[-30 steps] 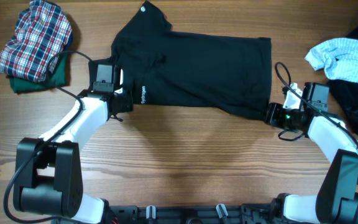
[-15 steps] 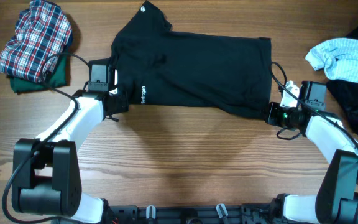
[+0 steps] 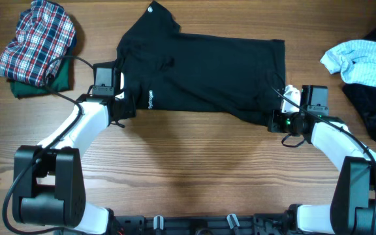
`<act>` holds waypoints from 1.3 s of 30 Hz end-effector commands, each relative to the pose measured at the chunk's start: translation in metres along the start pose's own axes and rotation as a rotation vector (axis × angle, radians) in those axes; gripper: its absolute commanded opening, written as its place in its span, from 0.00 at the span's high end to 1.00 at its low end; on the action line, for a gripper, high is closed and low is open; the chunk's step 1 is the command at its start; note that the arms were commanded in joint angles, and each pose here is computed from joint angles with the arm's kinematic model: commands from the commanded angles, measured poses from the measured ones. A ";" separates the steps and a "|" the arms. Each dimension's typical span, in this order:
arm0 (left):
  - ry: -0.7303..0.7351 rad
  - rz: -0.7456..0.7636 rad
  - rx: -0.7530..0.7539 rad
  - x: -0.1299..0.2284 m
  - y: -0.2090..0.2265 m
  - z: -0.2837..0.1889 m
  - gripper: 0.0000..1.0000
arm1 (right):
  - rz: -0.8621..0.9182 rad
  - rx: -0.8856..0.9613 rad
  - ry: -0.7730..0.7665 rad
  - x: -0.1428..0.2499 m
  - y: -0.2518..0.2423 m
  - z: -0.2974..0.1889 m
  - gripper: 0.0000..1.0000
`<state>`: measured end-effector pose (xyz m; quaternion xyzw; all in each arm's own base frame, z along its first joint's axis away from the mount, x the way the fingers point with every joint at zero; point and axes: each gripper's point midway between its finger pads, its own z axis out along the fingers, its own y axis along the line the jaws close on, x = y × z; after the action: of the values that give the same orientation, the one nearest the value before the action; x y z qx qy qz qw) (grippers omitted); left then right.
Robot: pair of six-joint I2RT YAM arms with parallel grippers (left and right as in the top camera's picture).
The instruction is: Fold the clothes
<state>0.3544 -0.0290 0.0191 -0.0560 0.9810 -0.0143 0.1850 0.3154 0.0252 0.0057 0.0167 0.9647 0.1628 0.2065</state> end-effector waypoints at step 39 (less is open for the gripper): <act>0.053 -0.244 -0.223 0.024 0.095 -0.052 0.96 | 0.342 0.143 0.126 0.001 -0.056 -0.058 0.96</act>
<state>0.3072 0.0603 0.0527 -0.1804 0.9693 0.0704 0.1515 0.2863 -0.0351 0.0306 0.1769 0.9684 0.1470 0.0962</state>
